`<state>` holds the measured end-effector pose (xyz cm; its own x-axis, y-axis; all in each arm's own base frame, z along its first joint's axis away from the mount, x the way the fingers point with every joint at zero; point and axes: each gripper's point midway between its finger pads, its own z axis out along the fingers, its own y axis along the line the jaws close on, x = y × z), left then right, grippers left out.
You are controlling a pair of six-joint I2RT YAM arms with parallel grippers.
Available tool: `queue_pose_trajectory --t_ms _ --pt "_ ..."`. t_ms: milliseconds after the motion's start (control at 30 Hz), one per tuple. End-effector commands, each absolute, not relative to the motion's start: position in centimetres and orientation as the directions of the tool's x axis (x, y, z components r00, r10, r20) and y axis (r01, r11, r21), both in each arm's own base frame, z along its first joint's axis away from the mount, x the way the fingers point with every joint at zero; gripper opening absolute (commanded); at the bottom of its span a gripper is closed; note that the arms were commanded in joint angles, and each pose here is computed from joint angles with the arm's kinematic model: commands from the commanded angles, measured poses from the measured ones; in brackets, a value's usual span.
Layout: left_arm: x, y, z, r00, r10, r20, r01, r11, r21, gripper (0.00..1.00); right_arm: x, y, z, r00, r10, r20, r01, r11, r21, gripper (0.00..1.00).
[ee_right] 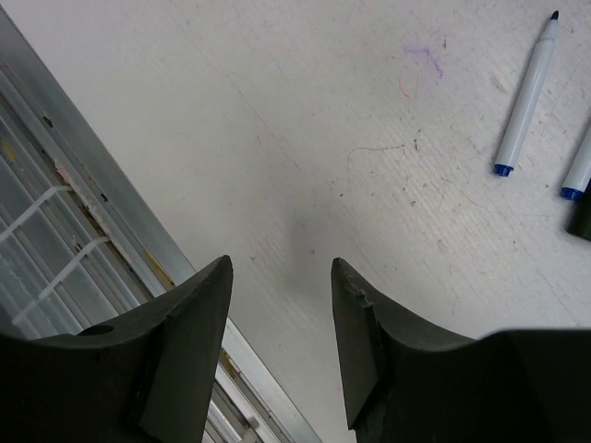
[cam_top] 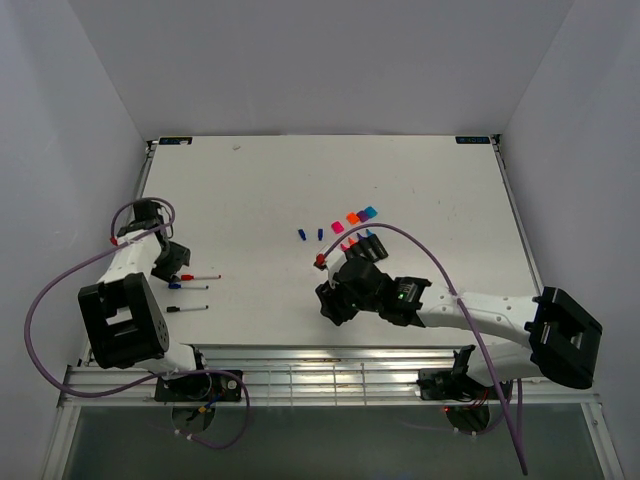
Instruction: Open the pen caps
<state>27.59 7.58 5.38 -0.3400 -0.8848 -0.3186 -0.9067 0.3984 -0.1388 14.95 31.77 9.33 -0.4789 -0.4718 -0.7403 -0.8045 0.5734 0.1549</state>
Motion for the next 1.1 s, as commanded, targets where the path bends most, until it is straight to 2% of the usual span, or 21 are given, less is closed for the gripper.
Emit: queue_pose_trajectory --t_ms 0,833,1067 --pt "28.1 8.2 5.4 -0.316 -0.884 -0.344 -0.914 0.381 -0.141 0.56 15.1 32.3 11.0 -0.434 -0.43 -0.792 -0.821 0.551 0.151 0.53" --pt "28.8 9.1 2.8 -0.306 -0.888 -0.343 -0.93 0.356 -0.093 0.5 15.3 31.9 10.9 -0.415 -0.433 -0.8 -0.825 0.549 0.131 0.49" --pt "28.9 9.2 2.0 -0.307 -0.891 -0.336 -0.933 0.351 -0.079 0.43 15.4 31.8 10.7 -0.416 -0.434 -0.799 -0.822 0.556 0.126 0.48"
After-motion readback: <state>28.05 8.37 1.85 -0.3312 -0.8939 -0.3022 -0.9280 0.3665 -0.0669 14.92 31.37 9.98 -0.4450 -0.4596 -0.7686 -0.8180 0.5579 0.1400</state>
